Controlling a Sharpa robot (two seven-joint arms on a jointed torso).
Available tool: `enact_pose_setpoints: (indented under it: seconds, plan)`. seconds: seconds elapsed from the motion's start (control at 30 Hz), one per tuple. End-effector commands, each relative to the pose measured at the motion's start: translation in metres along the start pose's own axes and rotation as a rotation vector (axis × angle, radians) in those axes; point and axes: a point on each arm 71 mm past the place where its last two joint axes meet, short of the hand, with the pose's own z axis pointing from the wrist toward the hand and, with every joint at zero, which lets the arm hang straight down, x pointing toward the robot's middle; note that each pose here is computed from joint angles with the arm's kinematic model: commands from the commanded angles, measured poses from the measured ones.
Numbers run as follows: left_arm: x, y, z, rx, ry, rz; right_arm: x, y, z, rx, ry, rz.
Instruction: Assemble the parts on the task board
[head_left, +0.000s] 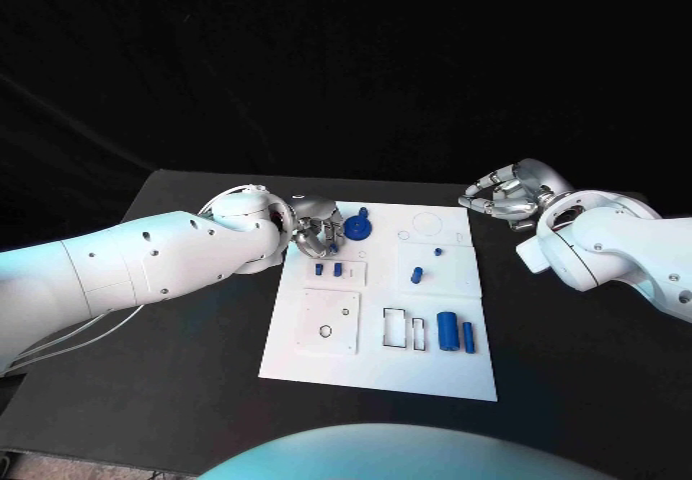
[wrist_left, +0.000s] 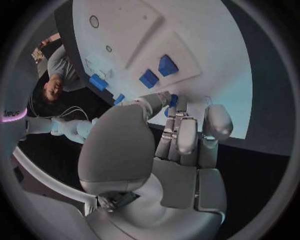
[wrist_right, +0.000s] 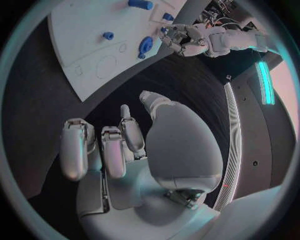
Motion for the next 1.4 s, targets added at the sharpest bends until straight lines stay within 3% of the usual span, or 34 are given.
enact_pose_setpoints:
  seconds: [0.03, 0.63, 0.97, 1.07, 1.17, 1.3, 1.4]
  plan:
    - [0.0018, -0.0020, 0.0004, 0.007, 0.014, -0.009, 0.000, 0.000, 0.000, -0.010, 0.001, -0.005]
    - [0.0007, 0.0013, -0.0020, -0.004, -0.001, -0.020, -0.001, -0.001, 0.000, -0.005, -0.002, -0.005]
    - [-0.0025, 0.0051, -0.0090, 0.015, -0.039, -0.048, -0.001, -0.002, 0.001, -0.009, 0.015, -0.015]
    - [-0.0070, 0.0049, -0.0148, 0.051, -0.080, -0.124, 0.000, -0.001, 0.002, -0.037, 0.039, -0.034]
    - [-0.0152, 0.0087, -0.0217, 0.074, -0.151, -0.278, 0.002, 0.001, 0.003, -0.091, 0.075, -0.080]
    - [-0.0267, 0.0214, -0.0316, 0.080, -0.251, -0.543, 0.007, 0.006, 0.003, -0.182, 0.122, -0.202]
    - [-0.0308, 0.0306, -0.0378, 0.074, -0.281, -0.706, 0.012, 0.008, 0.003, -0.242, 0.144, -0.317]
